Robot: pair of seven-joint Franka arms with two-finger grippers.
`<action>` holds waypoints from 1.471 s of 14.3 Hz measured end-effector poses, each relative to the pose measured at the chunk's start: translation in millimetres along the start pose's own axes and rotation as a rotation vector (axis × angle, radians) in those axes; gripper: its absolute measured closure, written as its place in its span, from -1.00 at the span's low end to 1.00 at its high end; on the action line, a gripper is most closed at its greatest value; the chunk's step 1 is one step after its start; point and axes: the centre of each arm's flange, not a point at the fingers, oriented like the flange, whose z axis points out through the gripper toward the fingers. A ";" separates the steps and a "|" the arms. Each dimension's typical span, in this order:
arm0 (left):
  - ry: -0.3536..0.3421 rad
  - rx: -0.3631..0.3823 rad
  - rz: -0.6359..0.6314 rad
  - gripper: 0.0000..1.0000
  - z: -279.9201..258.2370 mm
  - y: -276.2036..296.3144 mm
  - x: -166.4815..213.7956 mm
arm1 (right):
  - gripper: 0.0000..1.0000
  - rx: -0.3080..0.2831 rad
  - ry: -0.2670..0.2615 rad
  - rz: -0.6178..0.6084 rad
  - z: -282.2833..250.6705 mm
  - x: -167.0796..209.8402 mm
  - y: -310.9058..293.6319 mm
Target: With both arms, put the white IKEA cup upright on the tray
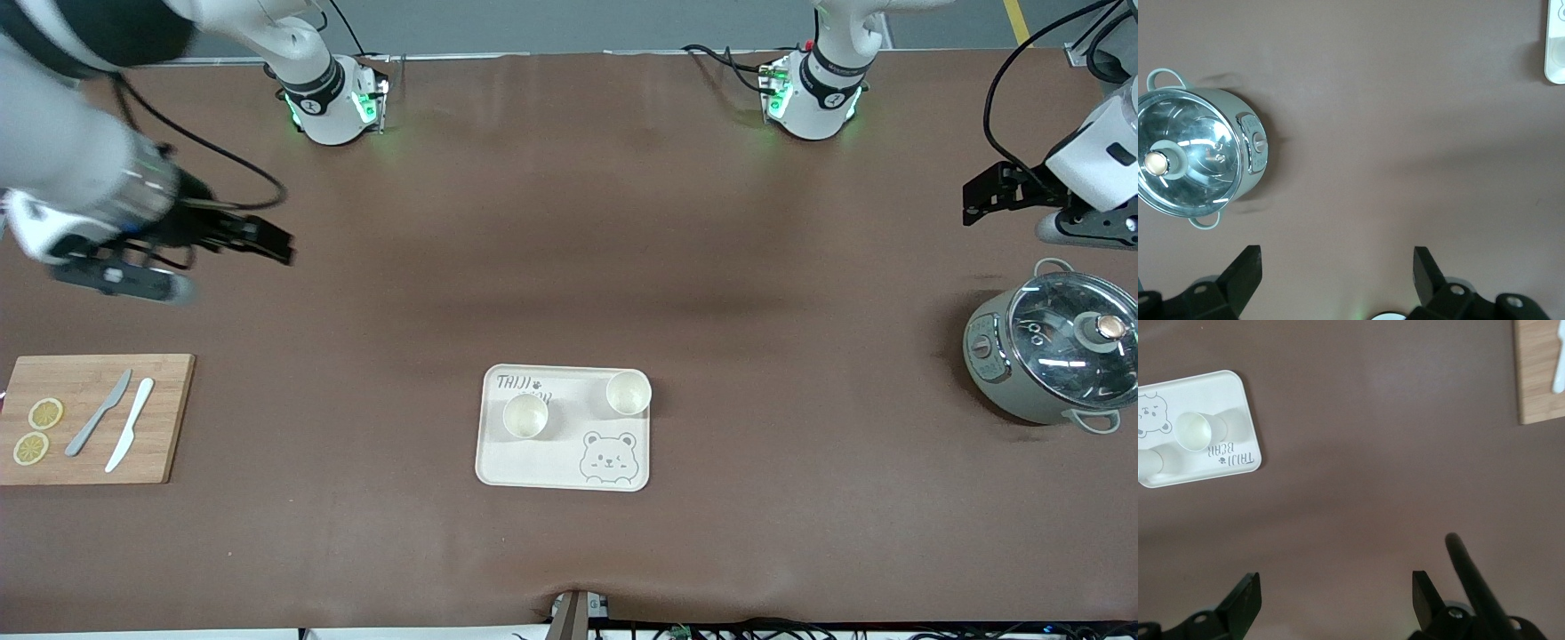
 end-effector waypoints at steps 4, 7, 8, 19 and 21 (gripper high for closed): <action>0.004 0.000 0.001 -1.00 0.1 0.6 1.0 | -1.00 -0.037 0.033 -0.055 -32.5 -1.0 81.6; 0.004 -0.003 0.002 -1.00 0.4 1.2 1.3 | -1.00 -0.060 0.039 -0.052 -26.7 8.4 107.1; 0.005 -0.012 0.001 -1.00 0.5 1.6 1.5 | -1.00 -0.065 0.049 -0.051 -19.2 13.4 107.8; 0.006 -0.039 -0.005 -1.00 1.9 0.8 2.3 | -1.00 -0.067 0.102 -0.057 45.6 19.1 125.9; 0.005 -0.040 -0.005 -1.00 2.7 0.8 2.8 | -1.00 -0.065 0.109 -0.059 41.7 15.6 126.2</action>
